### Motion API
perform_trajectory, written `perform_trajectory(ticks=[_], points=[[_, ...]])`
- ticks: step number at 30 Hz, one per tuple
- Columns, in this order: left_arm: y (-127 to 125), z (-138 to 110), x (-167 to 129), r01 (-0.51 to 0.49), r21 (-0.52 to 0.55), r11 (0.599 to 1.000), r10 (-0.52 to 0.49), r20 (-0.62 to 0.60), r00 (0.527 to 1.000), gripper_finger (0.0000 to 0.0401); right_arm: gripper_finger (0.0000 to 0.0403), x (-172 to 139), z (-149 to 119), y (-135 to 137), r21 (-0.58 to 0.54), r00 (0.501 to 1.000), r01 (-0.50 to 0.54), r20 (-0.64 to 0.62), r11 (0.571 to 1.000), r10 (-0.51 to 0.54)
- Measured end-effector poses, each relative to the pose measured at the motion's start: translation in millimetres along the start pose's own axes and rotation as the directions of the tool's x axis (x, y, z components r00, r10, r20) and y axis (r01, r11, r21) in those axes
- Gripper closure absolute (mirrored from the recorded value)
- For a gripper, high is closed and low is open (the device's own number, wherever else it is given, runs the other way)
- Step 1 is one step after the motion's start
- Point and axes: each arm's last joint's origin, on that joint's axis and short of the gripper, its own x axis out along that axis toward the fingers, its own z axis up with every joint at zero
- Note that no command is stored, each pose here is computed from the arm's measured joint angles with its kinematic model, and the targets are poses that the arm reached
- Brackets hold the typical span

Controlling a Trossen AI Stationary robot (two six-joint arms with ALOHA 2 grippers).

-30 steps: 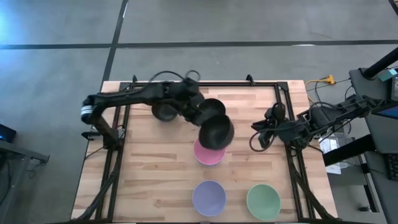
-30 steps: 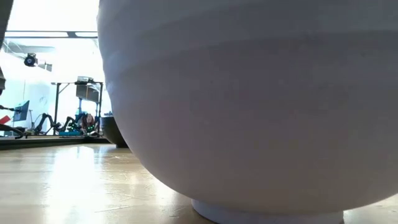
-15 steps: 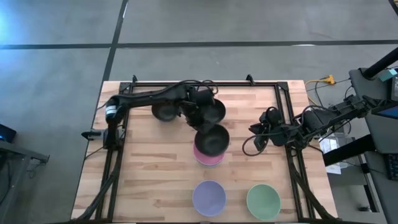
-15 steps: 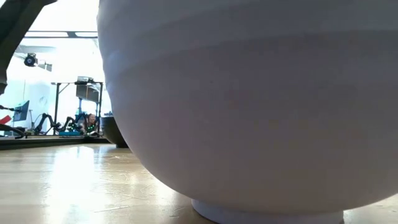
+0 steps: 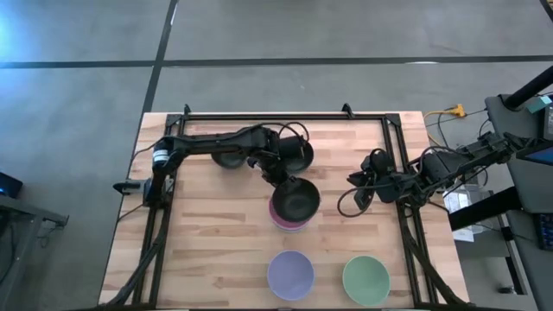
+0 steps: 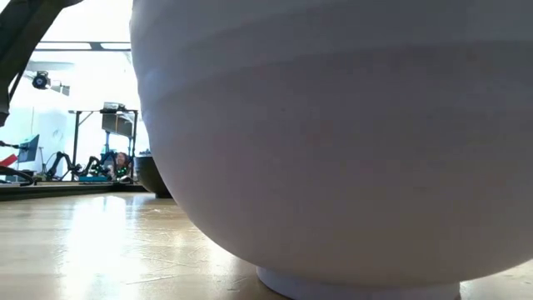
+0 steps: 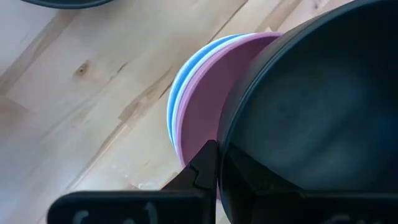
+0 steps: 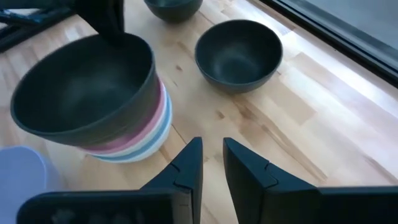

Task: Nest bowls inside each other
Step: Stack the bottom black bowl on top of the pink bowl

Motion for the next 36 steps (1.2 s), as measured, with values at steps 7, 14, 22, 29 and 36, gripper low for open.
perform_trajectory(ticks=[7, 14, 22, 29, 36], points=[[-2.3, -4.0, 1.7, -0.026, -0.025, 0.999, 0.026, 0.001, 1.0, 0.0401, 0.0344, -0.3, -3.1, -3.9, -0.032, 0.999, 0.032, -0.028, 0.999, -0.033], [-4.9, -8.2, 4.1, -0.056, -0.039, 0.998, 0.057, 0.002, 0.998, 0.0401, 0.0344, -1.9, -3.3, -5.8, -0.047, 0.999, 0.033, -0.029, 0.998, -0.034], [-3.7, -7.8, 5.1, -0.08, -0.048, 0.996, 0.081, 0.018, 0.997, 0.0401, 0.0344, -5.1, -3.2, -8.9, -0.056, 0.999, 0.029, -0.026, 0.998, -0.03], [-2.4, -9.8, 10.7, -0.093, -0.068, 0.993, 0.094, 0.004, 0.996, 0.0401, 0.0344, -8.0, -2.8, -11.4, -0.065, 1.0, 0.021, -0.019, 0.998, -0.023], [1.9, -16.0, 26.8, -0.131, -0.085, 0.988, 0.128, -0.039, 0.991, 0.0401, 0.0344, -10.5, -2.7, -13.7, -0.095, 1.0, 0.016, -0.015, 0.995, -0.017]])
